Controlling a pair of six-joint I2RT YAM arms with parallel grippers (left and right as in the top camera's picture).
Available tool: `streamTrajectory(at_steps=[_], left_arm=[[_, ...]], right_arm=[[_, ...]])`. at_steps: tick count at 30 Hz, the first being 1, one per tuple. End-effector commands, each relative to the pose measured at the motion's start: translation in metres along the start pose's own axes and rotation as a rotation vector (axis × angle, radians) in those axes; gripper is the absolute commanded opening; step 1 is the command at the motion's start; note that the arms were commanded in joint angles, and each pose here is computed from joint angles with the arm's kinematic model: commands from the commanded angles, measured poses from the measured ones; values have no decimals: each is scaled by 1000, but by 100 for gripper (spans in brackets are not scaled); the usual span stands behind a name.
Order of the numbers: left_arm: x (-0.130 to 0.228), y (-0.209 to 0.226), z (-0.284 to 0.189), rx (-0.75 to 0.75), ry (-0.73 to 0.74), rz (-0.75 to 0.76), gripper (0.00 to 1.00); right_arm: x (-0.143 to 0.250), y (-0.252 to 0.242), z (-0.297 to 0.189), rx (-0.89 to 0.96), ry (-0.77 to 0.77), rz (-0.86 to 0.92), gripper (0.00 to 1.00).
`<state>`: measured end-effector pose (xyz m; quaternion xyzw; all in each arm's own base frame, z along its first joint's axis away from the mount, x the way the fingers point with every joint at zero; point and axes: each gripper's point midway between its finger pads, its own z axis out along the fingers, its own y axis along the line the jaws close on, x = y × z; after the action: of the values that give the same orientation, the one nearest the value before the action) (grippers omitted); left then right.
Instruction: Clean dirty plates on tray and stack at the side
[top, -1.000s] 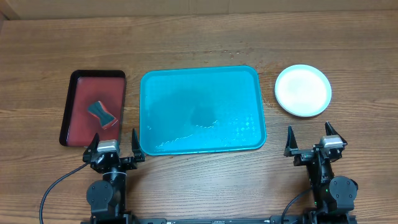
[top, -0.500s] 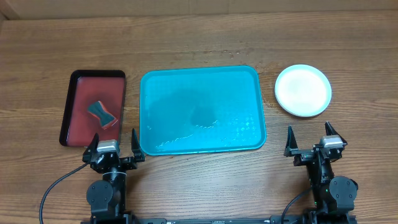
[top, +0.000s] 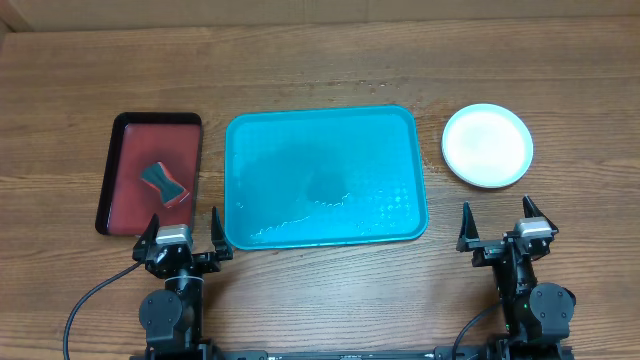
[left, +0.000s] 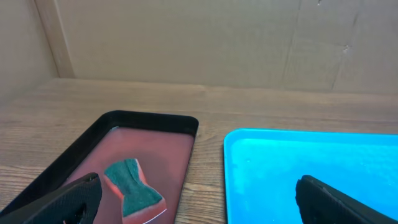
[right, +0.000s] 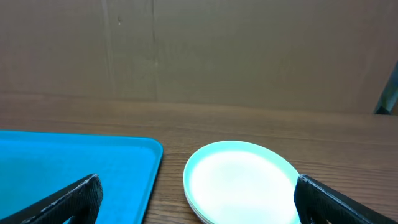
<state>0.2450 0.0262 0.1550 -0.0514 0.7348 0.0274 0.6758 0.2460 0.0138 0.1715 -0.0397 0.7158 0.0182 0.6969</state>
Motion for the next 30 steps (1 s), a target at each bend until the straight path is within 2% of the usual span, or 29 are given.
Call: streamTrajectory(at_steps=[1,13,20,26,30], left_arm=[[-1,1,0,-8,-9,-22,100],[-1,1,0,-8,-9,-22,100],[-1,1,0,-8,-9,-22,100],[-1,1,0,-8,-9,-22,100],[-1,1,0,-8,-9,-22,100]], right_arm=[[1,-1,0,4,-8,-1,100],[2,-7,0,40,-3,2,100],[2,-7,0,40,-4,152,100],[3,-9,0,51,-3,139,100],[3,-9,0,52,-1,64,100]])
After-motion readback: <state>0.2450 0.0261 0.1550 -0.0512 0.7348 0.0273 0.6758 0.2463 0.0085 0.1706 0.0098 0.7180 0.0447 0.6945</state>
